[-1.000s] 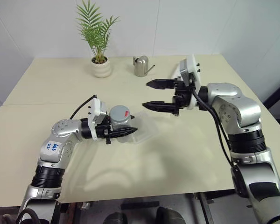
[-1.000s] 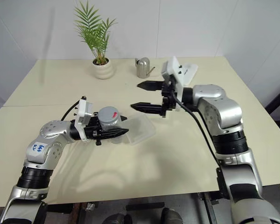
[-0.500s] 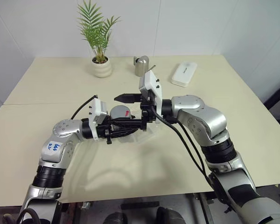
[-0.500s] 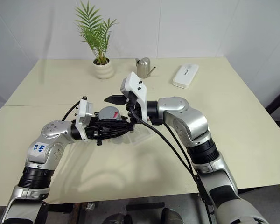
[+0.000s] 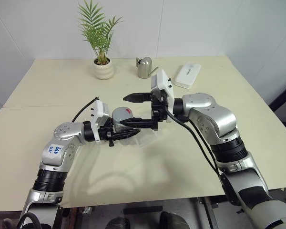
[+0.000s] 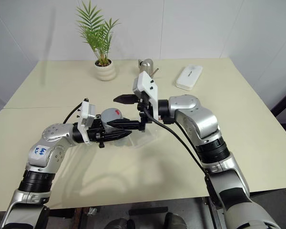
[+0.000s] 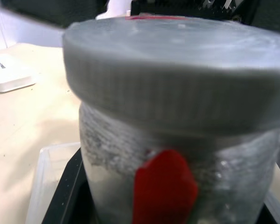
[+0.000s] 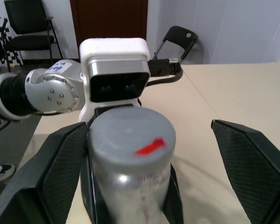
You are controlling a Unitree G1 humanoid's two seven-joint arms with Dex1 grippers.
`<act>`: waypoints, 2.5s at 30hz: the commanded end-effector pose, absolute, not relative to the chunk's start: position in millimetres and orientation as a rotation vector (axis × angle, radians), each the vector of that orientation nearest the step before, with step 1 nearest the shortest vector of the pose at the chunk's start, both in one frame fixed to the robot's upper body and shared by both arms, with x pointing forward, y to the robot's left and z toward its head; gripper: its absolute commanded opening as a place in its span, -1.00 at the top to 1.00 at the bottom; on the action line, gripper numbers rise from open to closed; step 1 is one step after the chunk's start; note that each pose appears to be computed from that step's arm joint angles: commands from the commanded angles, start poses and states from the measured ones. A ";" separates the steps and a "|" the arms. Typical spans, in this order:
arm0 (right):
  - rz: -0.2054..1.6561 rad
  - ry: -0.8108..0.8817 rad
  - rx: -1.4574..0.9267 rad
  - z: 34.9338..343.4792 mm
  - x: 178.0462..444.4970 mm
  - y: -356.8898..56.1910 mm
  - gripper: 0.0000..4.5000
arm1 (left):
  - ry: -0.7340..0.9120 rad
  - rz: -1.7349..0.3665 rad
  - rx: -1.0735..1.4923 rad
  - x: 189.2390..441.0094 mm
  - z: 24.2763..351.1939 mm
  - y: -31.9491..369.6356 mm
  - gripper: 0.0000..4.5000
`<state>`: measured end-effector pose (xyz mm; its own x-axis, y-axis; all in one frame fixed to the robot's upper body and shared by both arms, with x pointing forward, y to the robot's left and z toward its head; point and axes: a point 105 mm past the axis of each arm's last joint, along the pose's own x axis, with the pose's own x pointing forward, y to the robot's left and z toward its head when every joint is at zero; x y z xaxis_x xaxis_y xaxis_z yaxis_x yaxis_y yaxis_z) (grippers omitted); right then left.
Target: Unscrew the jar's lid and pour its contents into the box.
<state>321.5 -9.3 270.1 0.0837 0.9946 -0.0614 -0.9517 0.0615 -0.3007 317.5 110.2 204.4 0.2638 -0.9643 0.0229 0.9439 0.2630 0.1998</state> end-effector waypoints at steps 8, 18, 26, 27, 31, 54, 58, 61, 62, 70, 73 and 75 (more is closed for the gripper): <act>1.353 -0.170 -0.254 282.6 336.3 -74.4 -0.97 | -0.217 -1.334 0.211 307.5 219.3 111.9 0.14; 1.521 -0.210 -0.177 291.6 299.4 -17.5 -0.97 | -0.216 -1.342 0.213 309.4 220.2 109.5 0.14; 1.529 -0.177 -0.232 282.0 292.6 21.4 -0.97 | -0.214 -1.353 0.213 310.1 220.3 106.6 0.14; 1.527 -0.177 -0.239 281.2 293.2 22.9 -0.97 | -0.215 -1.353 0.213 310.2 220.6 106.5 0.14; 1.501 -0.188 -0.239 284.0 299.4 24.0 -0.97 | -0.217 -1.353 0.213 309.8 220.9 106.2 0.14; 1.484 -0.168 -0.209 277.0 307.1 -6.1 -0.97 | -0.211 -1.342 0.210 308.7 219.8 109.1 0.14; 1.474 -0.164 -0.202 276.5 309.2 -9.4 -0.97 | -0.210 -1.342 0.210 308.7 219.7 109.2 0.14; 1.460 -0.162 -0.198 276.2 311.8 -12.8 -0.97 | -0.209 -1.342 0.211 308.9 219.8 109.3 0.14; 1.455 -0.161 -0.197 276.3 312.7 -13.9 -0.97 | -0.210 -1.342 0.211 309.0 219.8 109.4 0.14; 1.416 -0.162 -0.181 278.5 319.4 -21.4 -0.97 | -0.209 -1.342 0.212 308.7 219.7 109.8 0.14; 1.402 -0.163 -0.179 279.4 322.1 -24.2 -0.97 | -0.210 -1.340 0.211 308.9 219.9 109.8 0.14; 1.397 -0.160 -0.180 279.0 323.1 -25.8 -0.97 | -0.210 -1.340 0.211 308.9 220.0 109.9 0.14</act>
